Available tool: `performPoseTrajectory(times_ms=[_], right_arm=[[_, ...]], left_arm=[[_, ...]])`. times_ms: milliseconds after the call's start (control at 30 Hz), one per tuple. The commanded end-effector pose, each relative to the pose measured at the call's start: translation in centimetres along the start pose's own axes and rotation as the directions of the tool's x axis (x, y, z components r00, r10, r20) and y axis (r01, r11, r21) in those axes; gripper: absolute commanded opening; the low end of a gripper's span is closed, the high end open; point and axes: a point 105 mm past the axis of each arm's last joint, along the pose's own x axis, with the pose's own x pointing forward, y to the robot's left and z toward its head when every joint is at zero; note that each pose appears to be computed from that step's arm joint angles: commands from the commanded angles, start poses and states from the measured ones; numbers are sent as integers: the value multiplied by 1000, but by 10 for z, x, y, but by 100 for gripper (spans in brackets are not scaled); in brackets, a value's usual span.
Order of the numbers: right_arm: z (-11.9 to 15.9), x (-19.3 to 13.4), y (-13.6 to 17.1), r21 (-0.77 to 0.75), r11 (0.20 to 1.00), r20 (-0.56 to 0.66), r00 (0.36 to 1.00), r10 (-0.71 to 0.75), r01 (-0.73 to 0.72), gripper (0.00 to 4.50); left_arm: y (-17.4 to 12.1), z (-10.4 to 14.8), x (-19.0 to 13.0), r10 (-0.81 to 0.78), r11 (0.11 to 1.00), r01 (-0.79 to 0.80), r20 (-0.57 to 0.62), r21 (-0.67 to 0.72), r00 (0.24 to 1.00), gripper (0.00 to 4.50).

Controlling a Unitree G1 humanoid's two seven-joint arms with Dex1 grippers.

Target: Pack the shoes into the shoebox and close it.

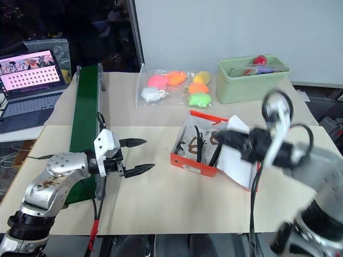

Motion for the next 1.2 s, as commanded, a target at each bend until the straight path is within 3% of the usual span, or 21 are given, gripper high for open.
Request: performPoseTrajectory(times_ms=[33, 100, 233, 533, 833, 967, 1067, 1200], right_arm=[[-37, -11, 28, 4, 995, -116, 988, 100, -100, 10], [-57, -8, 29, 4, 997, -200, 977, 78, -79, 3], [-92, 8, -12, -32, 987, -324, 933, -158, 156, 3], [-116, 46, -84, -68, 859, -226, 831, -508, 507, 3], [-131, 51, -106, -139, 740, -189, 716, -672, 658, 3], [-138, 33, -126, -120, 589, -148, 572, -807, 800, 3], [-144, 14, -140, -43, 432, -107, 426, -899, 901, 3], [-151, 1, -144, 73, 292, -67, 297, -953, 954, 3]], left_arm=[[-2, 8, 0, -31, 999, 30, 23, 42, 999, 450], [-2, 8, 2, -39, 998, 38, 24, 44, 999, 450], [-4, 8, 5, -61, 997, 60, 24, 49, 998, 450], [-7, 7, 3, -87, 994, 87, 3, 60, 996, 450], [-4, 11, 3, -78, 995, 77, 5, 70, 997, 450], [-2, 13, 2, -75, 994, 75, 5, 76, 997, 450], [-3, 14, 3, -75, 994, 74, 7, 79, 997, 450], [-5, 15, 3, -77, 994, 76, 8, 83, 997, 450]])
